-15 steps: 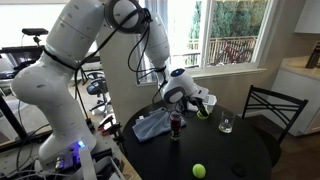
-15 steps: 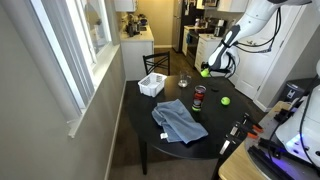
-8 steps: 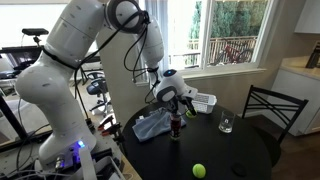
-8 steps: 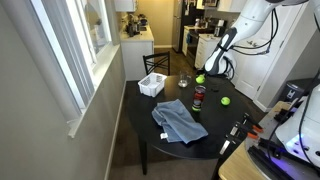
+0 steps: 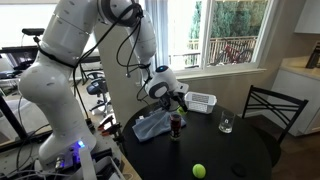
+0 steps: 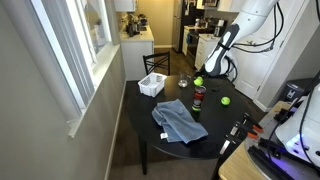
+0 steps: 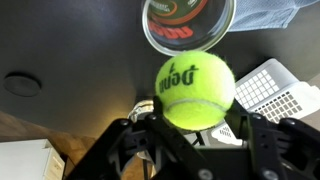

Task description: Put one tennis ball in the container.

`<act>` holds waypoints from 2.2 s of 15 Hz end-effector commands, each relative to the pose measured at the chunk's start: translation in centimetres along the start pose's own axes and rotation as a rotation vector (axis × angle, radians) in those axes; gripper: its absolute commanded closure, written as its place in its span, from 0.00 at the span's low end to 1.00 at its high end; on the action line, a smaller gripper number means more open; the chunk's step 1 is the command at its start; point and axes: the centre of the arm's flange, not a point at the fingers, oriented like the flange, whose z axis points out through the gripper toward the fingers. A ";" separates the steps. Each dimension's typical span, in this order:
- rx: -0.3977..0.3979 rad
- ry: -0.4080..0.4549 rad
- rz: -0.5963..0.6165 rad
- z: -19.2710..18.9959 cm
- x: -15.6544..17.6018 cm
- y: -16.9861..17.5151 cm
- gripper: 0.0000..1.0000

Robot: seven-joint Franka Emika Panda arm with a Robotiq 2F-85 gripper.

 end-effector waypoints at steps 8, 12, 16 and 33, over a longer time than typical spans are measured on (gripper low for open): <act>-0.029 -0.067 -0.085 -3.6 -7.3 2.3 0.63; -0.010 -0.053 -0.126 -3.2 -7.7 2.7 0.63; 0.009 -0.047 -0.163 -3.1 -7.2 2.0 0.63; -0.018 -0.062 -0.161 1.3 -5.1 1.9 0.00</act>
